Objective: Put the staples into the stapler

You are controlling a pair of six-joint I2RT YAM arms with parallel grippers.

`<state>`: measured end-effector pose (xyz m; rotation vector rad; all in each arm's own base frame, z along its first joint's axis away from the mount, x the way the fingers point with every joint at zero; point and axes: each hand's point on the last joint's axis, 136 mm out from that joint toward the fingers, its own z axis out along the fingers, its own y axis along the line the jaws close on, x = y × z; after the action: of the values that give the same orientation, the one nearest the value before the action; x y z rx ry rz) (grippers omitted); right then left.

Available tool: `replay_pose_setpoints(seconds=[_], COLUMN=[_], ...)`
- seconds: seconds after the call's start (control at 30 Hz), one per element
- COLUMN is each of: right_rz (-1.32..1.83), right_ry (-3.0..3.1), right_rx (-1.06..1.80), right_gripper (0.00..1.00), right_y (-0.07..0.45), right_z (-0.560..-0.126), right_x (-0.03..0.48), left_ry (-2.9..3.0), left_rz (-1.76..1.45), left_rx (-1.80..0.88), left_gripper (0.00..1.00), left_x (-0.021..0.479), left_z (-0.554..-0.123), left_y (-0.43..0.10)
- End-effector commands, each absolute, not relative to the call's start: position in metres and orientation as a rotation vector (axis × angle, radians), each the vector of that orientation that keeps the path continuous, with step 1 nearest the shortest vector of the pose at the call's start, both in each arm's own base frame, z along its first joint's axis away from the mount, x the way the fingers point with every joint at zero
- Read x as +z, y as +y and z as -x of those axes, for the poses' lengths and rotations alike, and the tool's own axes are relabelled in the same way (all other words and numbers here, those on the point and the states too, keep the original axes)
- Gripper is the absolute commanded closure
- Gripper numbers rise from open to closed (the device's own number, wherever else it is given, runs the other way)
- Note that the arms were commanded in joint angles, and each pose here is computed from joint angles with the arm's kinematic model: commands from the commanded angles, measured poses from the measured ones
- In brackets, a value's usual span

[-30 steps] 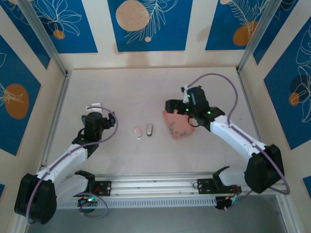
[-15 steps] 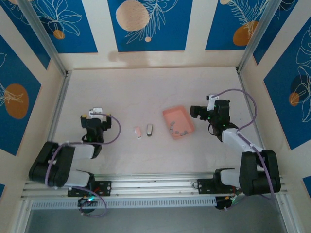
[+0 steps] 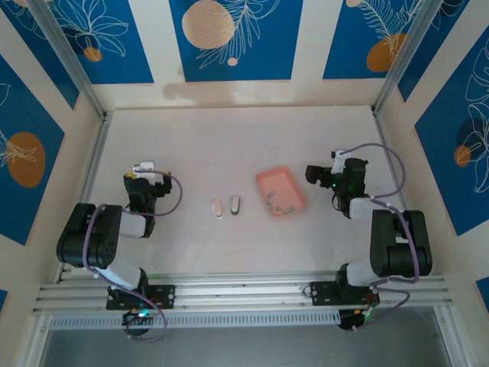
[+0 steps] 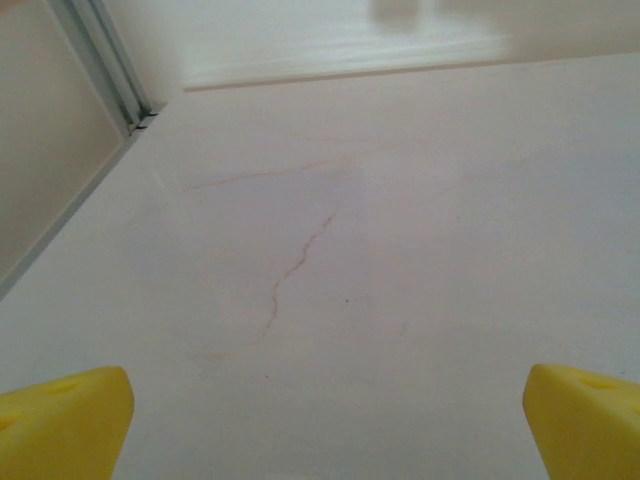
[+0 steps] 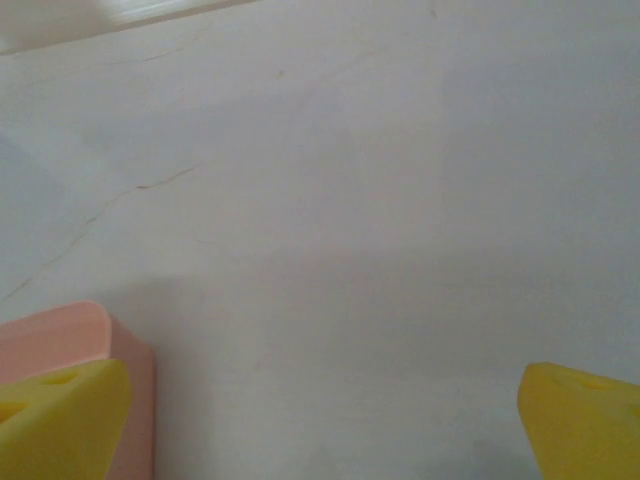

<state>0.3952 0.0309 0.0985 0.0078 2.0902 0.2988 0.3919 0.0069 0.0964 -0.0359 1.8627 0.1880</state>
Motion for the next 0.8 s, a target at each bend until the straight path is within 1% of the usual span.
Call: replay_pose_setpoints(seconds=[0.0, 0.1, 0.2, 0.77], right_rz=[0.073, 0.085, 0.044, 0.077], right_ry=[2.031, 1.978, 1.952, 1.959], right_rx=[0.211, 0.208, 0.294, 0.275], right_gripper=[0.01, 0.01, 0.01, 0.01], right_y=[0.041, 0.039, 0.03, 0.035], right_z=[-0.396, -0.395, -0.395, -0.395], right_x=[0.11, 0.113, 0.095, 0.094], left_ry=[1.88, 1.881, 1.884, 1.889], left_rz=[0.028, 0.013, 0.003, -0.013], left_rx=[0.133, 0.126, 0.124, 0.113], left_gripper=[0.0, 0.0, 0.0, 0.0], left_x=[0.094, 0.094, 0.093, 0.093], left_z=[-0.391, -0.392, -0.393, -0.393], left_y=[0.0, -0.002, -0.003, -0.006])
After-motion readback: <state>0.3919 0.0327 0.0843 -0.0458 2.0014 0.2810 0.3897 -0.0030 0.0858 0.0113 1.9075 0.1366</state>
